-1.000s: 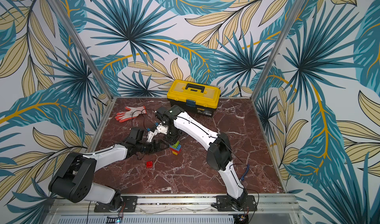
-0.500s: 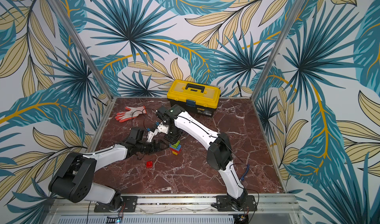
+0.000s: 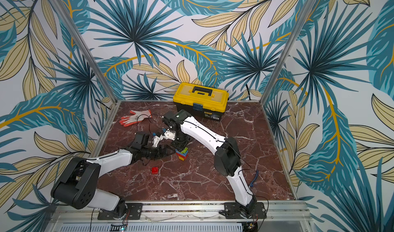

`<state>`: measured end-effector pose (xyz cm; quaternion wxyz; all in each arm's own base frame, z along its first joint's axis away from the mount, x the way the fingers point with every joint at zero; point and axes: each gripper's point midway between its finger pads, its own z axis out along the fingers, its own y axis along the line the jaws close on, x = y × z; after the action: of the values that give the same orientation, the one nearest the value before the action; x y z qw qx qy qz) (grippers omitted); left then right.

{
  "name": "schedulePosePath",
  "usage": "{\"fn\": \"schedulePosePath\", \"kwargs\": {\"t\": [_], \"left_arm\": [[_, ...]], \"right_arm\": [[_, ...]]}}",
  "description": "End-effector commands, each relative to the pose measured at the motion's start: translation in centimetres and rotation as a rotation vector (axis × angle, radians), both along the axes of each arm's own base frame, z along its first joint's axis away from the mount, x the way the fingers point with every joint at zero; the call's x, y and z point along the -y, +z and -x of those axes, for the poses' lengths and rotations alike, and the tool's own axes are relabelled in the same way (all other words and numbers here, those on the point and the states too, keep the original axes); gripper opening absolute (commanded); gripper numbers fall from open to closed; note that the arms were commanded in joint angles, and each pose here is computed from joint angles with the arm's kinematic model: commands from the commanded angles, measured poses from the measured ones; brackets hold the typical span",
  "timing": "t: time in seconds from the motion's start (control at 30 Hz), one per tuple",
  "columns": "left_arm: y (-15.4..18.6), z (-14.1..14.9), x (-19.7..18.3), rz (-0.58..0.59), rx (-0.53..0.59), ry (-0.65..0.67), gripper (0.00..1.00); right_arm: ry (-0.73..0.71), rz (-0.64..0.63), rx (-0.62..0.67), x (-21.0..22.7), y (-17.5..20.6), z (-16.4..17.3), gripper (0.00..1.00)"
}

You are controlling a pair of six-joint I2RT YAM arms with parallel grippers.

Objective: Assemble a carrot with lego
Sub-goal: Assemble the lego brick with the lego brick.

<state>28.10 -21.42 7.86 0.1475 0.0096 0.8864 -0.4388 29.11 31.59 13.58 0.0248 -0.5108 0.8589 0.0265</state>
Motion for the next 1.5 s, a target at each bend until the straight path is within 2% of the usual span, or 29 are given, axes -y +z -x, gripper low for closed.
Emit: {"fn": "schedulePosePath", "kwargs": {"t": [0.0, 0.43, 1.03, 1.27, 1.47], "left_arm": [[1.1, -1.0, 0.5, 0.013, 0.047, -0.014, 0.99], [1.1, -1.0, 0.4, 0.011, 0.046, -0.012, 0.99], [1.1, -1.0, 0.4, 0.011, 0.047, -0.01, 0.99], [1.1, -1.1, 0.3, 0.012, 0.045, -0.007, 0.99], [1.1, -1.1, 0.3, 0.011, 0.045, -0.006, 0.99]], "right_arm": [[-0.001, 0.017, -0.032, 0.4, -0.7, 0.6, 0.32], [-0.006, 0.128, -0.069, 1.8, -2.8, 0.9, 0.32], [0.001, 0.188, -0.105, 0.8, -7.3, 2.1, 0.31], [-0.011, 0.117, -0.04, 0.2, -4.7, 1.0, 0.33], [-0.012, 0.058, 0.007, -0.4, -2.0, 0.1, 0.39]]}}
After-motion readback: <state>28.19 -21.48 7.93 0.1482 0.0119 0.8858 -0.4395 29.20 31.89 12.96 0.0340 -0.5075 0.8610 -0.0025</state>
